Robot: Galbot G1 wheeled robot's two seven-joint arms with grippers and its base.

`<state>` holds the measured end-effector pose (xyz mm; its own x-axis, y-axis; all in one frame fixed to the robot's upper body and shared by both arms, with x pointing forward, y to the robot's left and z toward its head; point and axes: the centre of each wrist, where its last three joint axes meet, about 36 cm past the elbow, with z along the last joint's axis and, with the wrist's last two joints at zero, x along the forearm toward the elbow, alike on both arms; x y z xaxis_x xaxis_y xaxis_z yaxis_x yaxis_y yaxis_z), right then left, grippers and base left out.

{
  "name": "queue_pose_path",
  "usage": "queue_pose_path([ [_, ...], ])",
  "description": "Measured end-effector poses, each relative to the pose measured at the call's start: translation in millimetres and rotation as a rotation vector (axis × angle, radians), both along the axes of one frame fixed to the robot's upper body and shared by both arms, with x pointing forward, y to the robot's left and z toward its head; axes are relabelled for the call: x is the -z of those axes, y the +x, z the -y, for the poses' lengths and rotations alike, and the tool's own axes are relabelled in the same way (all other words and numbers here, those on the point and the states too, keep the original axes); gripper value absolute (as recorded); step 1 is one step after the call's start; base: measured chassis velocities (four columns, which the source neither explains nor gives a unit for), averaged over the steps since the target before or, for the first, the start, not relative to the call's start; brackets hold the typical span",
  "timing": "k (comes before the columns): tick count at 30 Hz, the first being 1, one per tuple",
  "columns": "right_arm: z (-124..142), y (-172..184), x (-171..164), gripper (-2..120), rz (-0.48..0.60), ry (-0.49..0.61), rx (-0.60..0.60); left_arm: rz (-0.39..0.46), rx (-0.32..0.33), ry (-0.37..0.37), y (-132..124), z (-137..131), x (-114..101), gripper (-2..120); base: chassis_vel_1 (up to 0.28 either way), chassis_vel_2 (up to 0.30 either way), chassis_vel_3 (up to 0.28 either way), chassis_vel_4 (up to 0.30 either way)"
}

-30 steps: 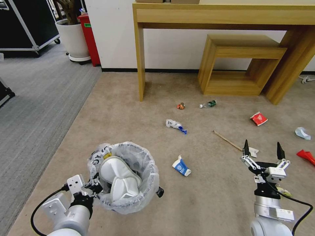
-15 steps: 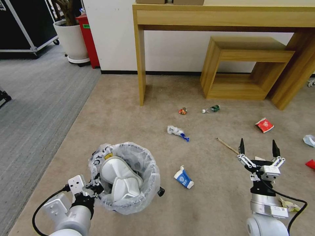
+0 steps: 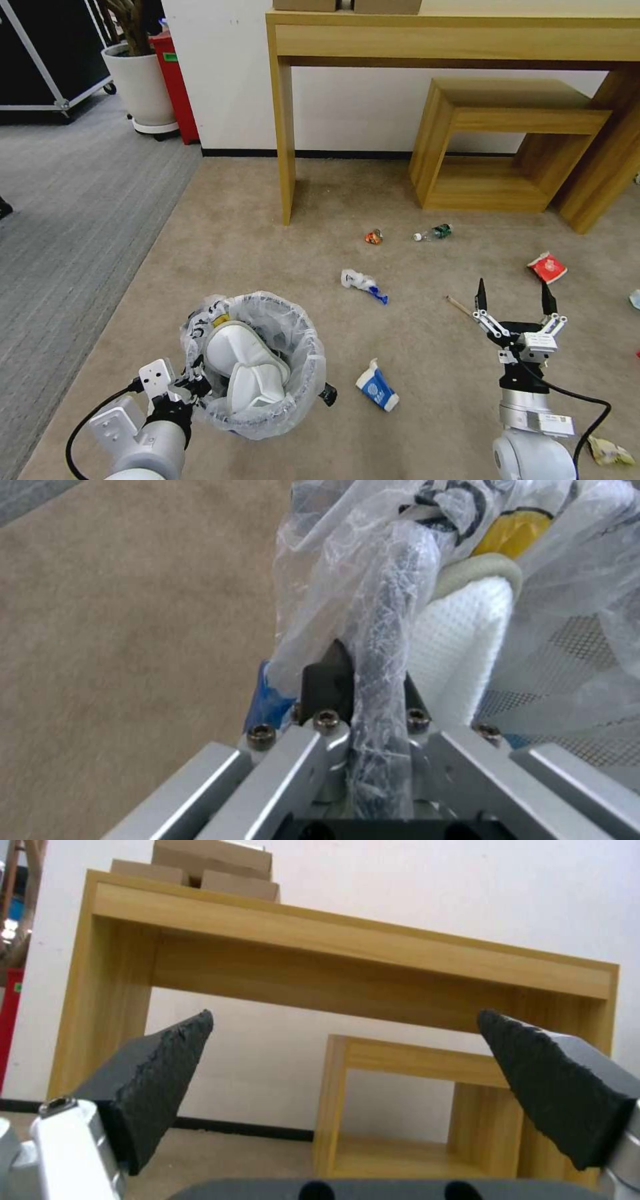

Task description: Pick up the trash bin and place the garbage on the floor into it.

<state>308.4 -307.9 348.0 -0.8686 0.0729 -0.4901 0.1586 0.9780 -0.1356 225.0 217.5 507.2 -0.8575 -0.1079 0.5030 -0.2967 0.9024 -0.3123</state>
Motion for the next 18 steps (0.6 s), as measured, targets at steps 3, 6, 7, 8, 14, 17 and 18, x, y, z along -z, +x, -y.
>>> queue_pose_path([
  [3,0.0,1.2,-0.2,100,0.000,-0.003,-0.002,0.000,0.000,0.000,0.1,0.2,-0.1,0,-0.123,0.124,0.130,-0.139],
  [6,0.8,2.7,-0.7,100,0.002,-0.006,-0.004,0.000,0.001,-0.002,0.0,0.5,0.0,0,-0.130,0.128,0.113,-0.118],
  [7,1.2,3.7,-1.4,100,0.003,-0.008,-0.005,-0.001,0.001,-0.003,-0.2,0.6,0.1,0,-0.137,0.158,0.137,-0.154],
  [8,1.5,4.5,-1.9,100,0.005,-0.008,-0.005,-0.001,0.001,-0.003,-0.3,0.6,0.2,0,-0.139,0.158,0.137,-0.137],
  [14,2.4,5.8,-2.4,100,0.004,-0.011,-0.006,-0.006,0.002,-0.003,-1.6,2.1,1.1,0,-0.153,0.164,0.165,-0.156],
  [17,3.0,6.4,-2.7,100,0.005,-0.010,-0.005,-0.007,0.002,-0.003,-2.2,3.2,1.5,0,-0.169,0.154,0.156,-0.155],
  [18,3.4,6.6,-3.0,100,0.003,-0.010,-0.005,-0.008,0.002,-0.004,-2.5,3.7,1.6,0,-0.176,0.160,0.160,-0.156],
])
